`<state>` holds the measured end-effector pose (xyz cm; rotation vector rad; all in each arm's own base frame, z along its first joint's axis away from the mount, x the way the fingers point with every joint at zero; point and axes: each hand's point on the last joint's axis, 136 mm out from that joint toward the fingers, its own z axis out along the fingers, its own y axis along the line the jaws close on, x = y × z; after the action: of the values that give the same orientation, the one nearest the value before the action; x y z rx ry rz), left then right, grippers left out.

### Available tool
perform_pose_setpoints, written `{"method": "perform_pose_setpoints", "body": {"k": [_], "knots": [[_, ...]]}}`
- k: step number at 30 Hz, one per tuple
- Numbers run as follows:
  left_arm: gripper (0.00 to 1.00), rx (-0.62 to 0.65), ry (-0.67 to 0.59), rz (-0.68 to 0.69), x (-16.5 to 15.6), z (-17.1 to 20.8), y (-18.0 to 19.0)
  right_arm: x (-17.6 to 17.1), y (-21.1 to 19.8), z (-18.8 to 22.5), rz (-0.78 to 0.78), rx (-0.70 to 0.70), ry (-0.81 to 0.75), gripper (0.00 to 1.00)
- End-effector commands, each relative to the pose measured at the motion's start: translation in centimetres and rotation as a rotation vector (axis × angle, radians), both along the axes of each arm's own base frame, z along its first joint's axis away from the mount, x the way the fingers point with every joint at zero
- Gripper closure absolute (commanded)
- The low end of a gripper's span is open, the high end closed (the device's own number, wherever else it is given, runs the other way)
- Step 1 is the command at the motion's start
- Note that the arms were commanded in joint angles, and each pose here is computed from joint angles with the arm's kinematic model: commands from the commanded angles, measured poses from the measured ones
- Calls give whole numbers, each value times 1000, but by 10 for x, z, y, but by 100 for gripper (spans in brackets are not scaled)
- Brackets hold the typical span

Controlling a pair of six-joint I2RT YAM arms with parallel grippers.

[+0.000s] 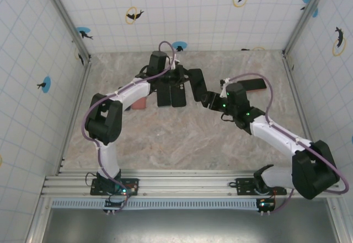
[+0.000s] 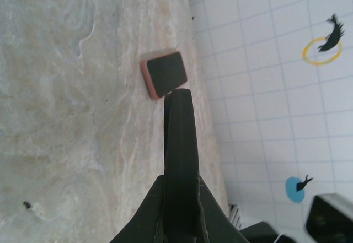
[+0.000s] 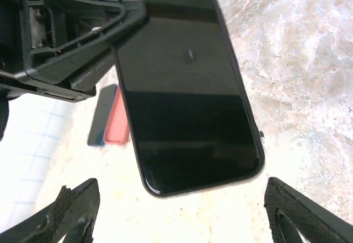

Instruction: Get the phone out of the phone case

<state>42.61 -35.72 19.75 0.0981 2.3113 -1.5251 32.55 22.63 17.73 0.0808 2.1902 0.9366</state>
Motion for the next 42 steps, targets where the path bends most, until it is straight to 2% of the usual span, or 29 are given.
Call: {"method": "perform_pose_setpoints", "body": {"k": [1, 8, 17, 29, 42], "knots": [[90, -139, -65, 39, 9, 56, -1, 3, -3, 25, -79, 225, -53, 24], [90, -253, -40, 79, 16, 82, -3, -2, -3, 55, -120, 519, -124, 36], [90, -354, -4, 80, 12, 105, -3, 4, -3, 75, -135, 669, -183, 56], [90, -419, 14, 76, 5, 122, 0, 15, 7, 85, -109, 739, -196, 68], [89, -440, 28, 70, 2, 122, 0, 23, 9, 92, -93, 780, -215, 72]]}}
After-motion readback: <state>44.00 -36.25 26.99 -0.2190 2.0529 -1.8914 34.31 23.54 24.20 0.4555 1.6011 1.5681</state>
